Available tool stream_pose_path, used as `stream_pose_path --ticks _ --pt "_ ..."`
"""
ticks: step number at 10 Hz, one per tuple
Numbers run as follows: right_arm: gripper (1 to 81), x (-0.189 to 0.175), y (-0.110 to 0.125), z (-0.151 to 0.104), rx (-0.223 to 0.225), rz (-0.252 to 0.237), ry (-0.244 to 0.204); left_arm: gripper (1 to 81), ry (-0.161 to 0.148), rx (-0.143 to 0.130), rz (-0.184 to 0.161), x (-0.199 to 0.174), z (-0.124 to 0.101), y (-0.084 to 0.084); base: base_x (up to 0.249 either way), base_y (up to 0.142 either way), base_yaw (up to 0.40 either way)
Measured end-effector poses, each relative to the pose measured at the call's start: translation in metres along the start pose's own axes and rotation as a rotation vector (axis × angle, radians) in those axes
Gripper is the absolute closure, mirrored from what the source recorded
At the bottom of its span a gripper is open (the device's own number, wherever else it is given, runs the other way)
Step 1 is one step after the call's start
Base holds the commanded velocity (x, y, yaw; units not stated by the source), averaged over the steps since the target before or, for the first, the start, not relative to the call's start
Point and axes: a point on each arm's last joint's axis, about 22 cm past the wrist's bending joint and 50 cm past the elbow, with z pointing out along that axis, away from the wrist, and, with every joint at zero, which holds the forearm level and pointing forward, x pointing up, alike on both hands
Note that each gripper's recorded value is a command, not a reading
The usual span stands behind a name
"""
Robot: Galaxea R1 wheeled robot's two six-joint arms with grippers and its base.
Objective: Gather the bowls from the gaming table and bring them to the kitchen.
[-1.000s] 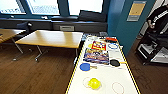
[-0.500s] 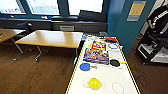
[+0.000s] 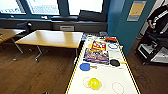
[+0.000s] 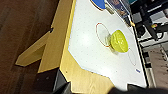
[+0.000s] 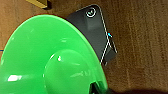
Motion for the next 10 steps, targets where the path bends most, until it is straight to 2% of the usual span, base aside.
stream_pose_path --ticks 3,4,5,6,7,8,9,10 --pt "81.1 0.002 -0.006 0.003 0.009 0.005 0.001 1.0 -0.053 -0.031 0.008 0.034 0.028 0.024 0.0 0.0 0.0" --pt "81.1 0.002 -0.005 0.003 0.008 0.007 0.0 1.0 -0.075 -0.023 -0.007 0.038 0.038 0.023 0.0 0.0 0.0" --pt "81.1 0.002 -0.005 0.003 0.009 0.008 -0.001 1.0 -0.081 0.0 -0.018 0.044 0.044 0.013 0.0 0.0 0.0" --pt "81.1 0.005 -0.006 0.004 0.008 0.006 -0.001 1.0 -0.082 0.023 -0.061 0.051 0.051 0.003 0.0 0.0 0.0" --pt "81.1 0.007 -0.006 0.005 0.009 0.005 -0.001 1.0 -0.082 0.035 -0.101 0.059 0.061 0.0 0.0 0.0 0.0" --pt "81.1 0.01 -0.006 0.005 0.01 0.004 0.003 1.0 -0.082 0.038 -0.134 0.07 0.07 0.004 0.0 0.0 0.0" --pt "81.1 0.013 -0.007 0.006 0.011 0.003 0.006 1.0 -0.076 0.041 -0.145 0.087 0.075 0.01 0.0 0.0 0.0" --pt "81.1 0.015 -0.009 0.007 0.013 0.001 0.008 1.0 -0.066 0.047 -0.141 0.105 0.078 0.014 0.0 0.0 0.0"
